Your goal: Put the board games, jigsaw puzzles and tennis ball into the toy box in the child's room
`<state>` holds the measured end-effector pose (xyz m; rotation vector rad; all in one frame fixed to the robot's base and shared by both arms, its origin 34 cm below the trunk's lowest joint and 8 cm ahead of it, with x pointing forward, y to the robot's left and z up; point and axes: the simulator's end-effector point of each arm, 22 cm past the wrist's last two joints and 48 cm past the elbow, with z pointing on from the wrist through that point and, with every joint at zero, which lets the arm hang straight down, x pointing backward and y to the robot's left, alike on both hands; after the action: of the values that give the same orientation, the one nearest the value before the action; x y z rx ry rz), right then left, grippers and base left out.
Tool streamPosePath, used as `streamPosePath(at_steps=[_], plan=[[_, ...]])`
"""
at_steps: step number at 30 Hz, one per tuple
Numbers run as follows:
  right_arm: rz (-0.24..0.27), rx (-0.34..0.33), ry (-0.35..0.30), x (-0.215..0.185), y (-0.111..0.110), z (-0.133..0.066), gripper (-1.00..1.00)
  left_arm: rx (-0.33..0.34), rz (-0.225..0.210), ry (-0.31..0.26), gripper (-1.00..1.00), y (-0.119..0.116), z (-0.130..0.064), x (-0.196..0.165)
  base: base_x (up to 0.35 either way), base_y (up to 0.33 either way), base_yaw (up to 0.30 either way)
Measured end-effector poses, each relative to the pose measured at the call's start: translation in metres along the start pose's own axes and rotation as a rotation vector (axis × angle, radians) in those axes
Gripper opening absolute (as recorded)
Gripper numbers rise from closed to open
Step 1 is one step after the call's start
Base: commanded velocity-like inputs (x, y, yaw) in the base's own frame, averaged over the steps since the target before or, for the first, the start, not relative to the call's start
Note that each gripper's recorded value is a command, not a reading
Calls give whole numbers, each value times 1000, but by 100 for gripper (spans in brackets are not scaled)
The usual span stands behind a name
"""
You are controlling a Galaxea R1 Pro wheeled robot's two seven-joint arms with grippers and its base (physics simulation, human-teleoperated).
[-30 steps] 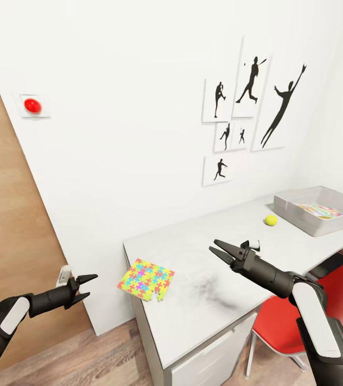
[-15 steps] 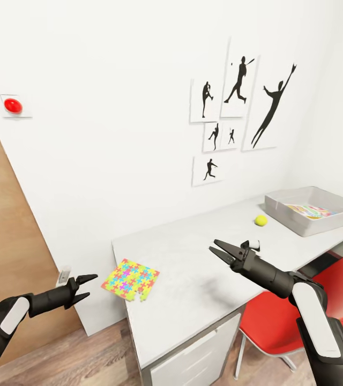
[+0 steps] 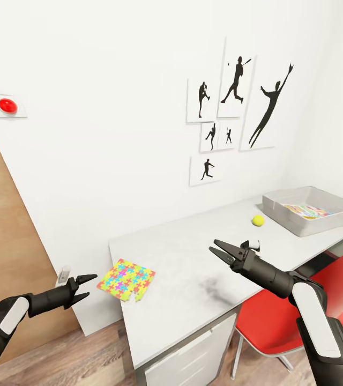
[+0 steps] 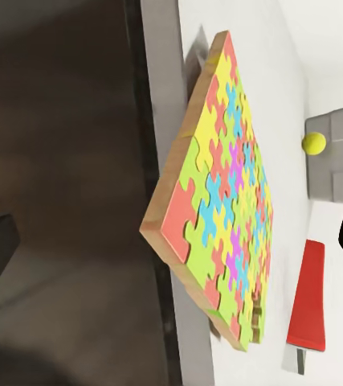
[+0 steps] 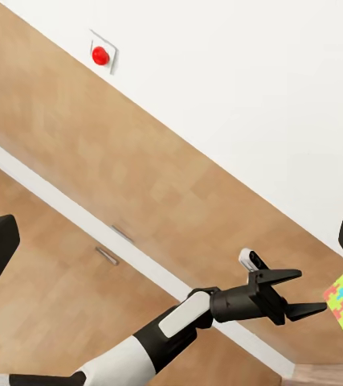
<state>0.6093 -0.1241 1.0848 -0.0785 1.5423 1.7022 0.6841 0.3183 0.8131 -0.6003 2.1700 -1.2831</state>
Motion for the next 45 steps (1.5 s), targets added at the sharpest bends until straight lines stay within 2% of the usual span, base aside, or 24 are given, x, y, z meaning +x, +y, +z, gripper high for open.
streamPosePath(at_steps=[22, 32, 45], plan=[[-1, -1, 0, 0, 0, 0, 100, 1, 1, -1, 100, 0, -1, -1, 0, -76, 0], [-1, -1, 0, 0, 0, 0, 100, 64, 2, 1, 100, -14, -1, 0, 7, 0, 0], [-1, 0, 0, 0, 0, 0, 100, 70, 3, 1, 100, -15, -2, 0, 42, 14, 0]])
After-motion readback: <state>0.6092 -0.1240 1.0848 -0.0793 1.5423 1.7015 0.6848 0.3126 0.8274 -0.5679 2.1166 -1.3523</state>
